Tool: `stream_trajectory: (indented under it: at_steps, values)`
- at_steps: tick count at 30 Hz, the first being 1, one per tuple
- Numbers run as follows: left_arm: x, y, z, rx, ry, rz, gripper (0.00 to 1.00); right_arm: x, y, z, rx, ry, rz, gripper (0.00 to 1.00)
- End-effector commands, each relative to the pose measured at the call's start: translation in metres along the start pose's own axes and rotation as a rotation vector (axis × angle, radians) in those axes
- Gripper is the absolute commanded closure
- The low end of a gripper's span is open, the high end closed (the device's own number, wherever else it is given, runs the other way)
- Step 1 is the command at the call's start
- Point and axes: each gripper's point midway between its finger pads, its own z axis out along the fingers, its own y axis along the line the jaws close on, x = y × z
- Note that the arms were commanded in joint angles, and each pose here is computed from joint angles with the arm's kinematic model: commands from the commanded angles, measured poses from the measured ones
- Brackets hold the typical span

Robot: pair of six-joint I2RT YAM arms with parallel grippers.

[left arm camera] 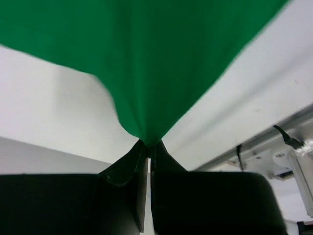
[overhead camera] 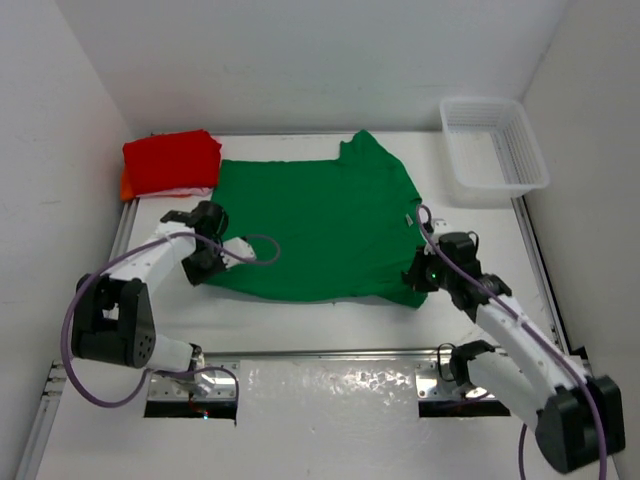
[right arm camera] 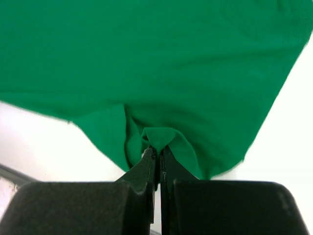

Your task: Fold and stack the t-shirts

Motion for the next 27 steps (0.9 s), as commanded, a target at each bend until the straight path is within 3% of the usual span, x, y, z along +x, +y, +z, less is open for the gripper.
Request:
stream_trajectory:
  at_steps: [1, 2, 4, 5, 10, 15, 20, 27]
  values:
    - [-0.035, 0.037, -0.026, -0.070, -0.114, -0.060, 1.00, -0.062, 0.005, 0.012, 0.028, -0.100, -0.078, 1.00]
    - [-0.041, 0.043, -0.022, -0.061, -0.112, -0.078, 1.00, -0.089, 0.009, 0.014, 0.023, -0.156, -0.115, 1.00]
    - [-0.054, 0.065, -0.030, -0.094, -0.141, -0.113, 1.00, -0.103, -0.001, 0.032, 0.037, -0.137, -0.105, 1.00]
    - [-0.059, 0.072, -0.022, -0.080, -0.129, -0.124, 1.00, -0.135, -0.002, 0.033, 0.032, -0.201, -0.100, 1.00]
    - [-0.072, 0.141, -0.020, -0.113, -0.165, -0.269, 1.00, -0.191, -0.017, 0.078, 0.056, -0.199, -0.158, 1.00]
    - [-0.080, 0.191, -0.021, -0.143, -0.217, -0.357, 1.00, -0.215, -0.027, 0.115, 0.057, -0.178, -0.193, 1.00]
    - [-0.092, 0.204, -0.002, -0.119, -0.211, -0.361, 1.00, -0.232, -0.040, 0.143, 0.072, -0.153, -0.205, 1.00]
    - [-0.100, 0.214, 0.010, -0.134, -0.222, -0.367, 1.00, -0.235, -0.052, 0.151, 0.085, -0.141, -0.201, 1.00]
